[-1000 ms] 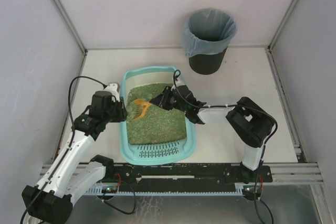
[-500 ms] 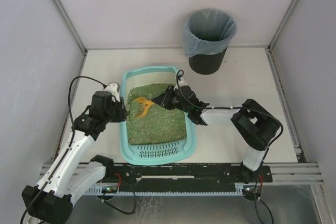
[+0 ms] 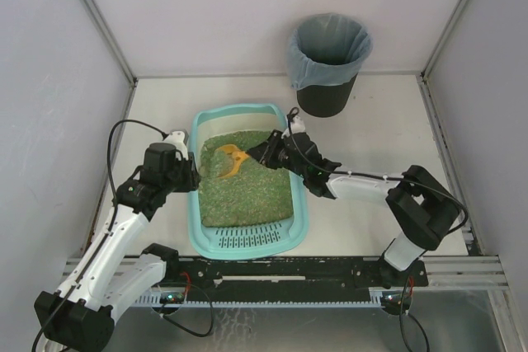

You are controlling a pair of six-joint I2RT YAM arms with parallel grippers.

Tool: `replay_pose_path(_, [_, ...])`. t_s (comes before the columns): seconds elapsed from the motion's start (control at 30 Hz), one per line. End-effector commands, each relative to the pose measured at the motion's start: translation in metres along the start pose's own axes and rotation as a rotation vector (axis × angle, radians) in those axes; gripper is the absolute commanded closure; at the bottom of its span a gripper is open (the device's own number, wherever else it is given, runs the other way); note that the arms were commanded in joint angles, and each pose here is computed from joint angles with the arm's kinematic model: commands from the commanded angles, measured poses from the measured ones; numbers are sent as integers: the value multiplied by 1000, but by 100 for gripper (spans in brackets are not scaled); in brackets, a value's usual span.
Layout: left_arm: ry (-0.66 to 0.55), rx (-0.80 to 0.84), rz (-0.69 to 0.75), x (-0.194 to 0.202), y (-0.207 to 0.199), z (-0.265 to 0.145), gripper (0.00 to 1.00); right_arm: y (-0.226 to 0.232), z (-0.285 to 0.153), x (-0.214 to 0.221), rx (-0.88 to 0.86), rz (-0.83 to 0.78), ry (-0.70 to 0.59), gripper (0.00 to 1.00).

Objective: Clean the litter box

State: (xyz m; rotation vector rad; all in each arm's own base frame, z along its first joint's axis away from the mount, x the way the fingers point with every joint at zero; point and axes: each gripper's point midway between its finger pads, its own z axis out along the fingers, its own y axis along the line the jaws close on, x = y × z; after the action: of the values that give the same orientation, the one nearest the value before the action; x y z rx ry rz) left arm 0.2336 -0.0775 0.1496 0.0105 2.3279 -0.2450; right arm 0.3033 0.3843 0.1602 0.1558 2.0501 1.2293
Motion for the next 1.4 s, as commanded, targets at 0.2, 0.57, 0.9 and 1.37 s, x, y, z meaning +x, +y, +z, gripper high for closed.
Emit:
replay_pose_path(0.2, [-26,39,10,-7,-7,1,61,4,-26,-31,117,-202,-127,100])
replay_pose_path(0.57, [-27,34,10,-7,-6,1,61,28,-46,-51,486,-930,-254,100])
replay_pose_path(0.9, [-22,32,9,-6,-6,2,61,75,-21,-17,186,-815,-197,100])
replay_pose_path(1.37, [-22,35,10,-6,-6,2,62,49,26,11,17,-264,43,100])
